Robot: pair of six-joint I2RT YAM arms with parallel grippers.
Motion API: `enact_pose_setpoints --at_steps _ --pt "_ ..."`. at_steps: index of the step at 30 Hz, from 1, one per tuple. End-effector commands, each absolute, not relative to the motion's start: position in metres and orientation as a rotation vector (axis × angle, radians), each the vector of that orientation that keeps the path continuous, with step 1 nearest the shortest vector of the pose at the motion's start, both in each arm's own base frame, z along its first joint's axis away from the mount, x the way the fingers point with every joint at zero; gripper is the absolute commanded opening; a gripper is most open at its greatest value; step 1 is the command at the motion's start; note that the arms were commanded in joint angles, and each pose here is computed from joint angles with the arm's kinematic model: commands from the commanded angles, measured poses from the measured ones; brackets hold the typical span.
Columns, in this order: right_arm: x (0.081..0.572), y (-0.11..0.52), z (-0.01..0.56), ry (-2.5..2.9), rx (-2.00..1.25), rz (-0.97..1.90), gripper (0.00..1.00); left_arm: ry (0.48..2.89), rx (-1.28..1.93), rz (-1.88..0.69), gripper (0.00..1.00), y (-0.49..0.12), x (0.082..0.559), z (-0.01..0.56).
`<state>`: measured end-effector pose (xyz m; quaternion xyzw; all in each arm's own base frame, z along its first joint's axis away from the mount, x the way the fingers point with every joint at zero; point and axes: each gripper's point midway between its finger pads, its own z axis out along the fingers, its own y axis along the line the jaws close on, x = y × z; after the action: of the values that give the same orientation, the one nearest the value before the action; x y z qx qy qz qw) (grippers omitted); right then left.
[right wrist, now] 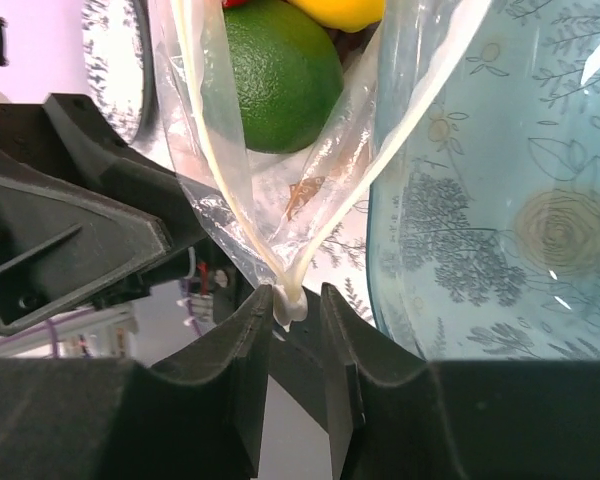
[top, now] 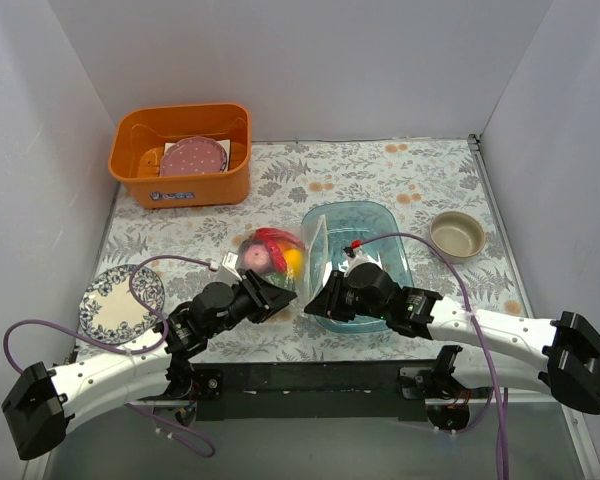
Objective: Place the food in the zip-top bag and seal the zipper
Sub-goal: Zip the zipper food storage bag at the center of the board.
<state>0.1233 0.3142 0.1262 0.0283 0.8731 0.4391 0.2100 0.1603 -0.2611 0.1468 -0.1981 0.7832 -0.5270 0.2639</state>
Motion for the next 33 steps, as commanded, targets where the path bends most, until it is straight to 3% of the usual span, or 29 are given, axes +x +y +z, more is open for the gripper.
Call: enact_pose_setpoints --at_steps 1,14,17,20,27,33 --pt "0.129 0.311 0.136 2.431 -0.016 1.096 0.32 2.078 -0.762 -1.553 0.39 -0.266 0.164 0.172" --pt "0.121 0.331 0.146 2.372 -0.055 1.281 0.36 2.114 -0.754 -1.562 0.40 -0.266 0.157 0.163" --pt "0.123 0.332 0.149 2.353 -0.053 1.297 0.31 2.118 -0.756 -1.558 0.40 -0.266 0.157 0.161" --pt "0.123 0.333 0.154 2.339 -0.051 1.314 0.16 2.123 -0.757 -1.564 0.40 -0.266 0.156 0.159" --pt "0.126 0.330 0.157 2.319 -0.022 1.319 0.01 2.120 -0.762 -1.577 0.41 -0.265 0.154 0.160" --pt "0.134 0.323 0.162 2.245 0.134 1.394 0.01 2.124 -0.764 -1.598 0.59 -0.262 0.149 0.160"
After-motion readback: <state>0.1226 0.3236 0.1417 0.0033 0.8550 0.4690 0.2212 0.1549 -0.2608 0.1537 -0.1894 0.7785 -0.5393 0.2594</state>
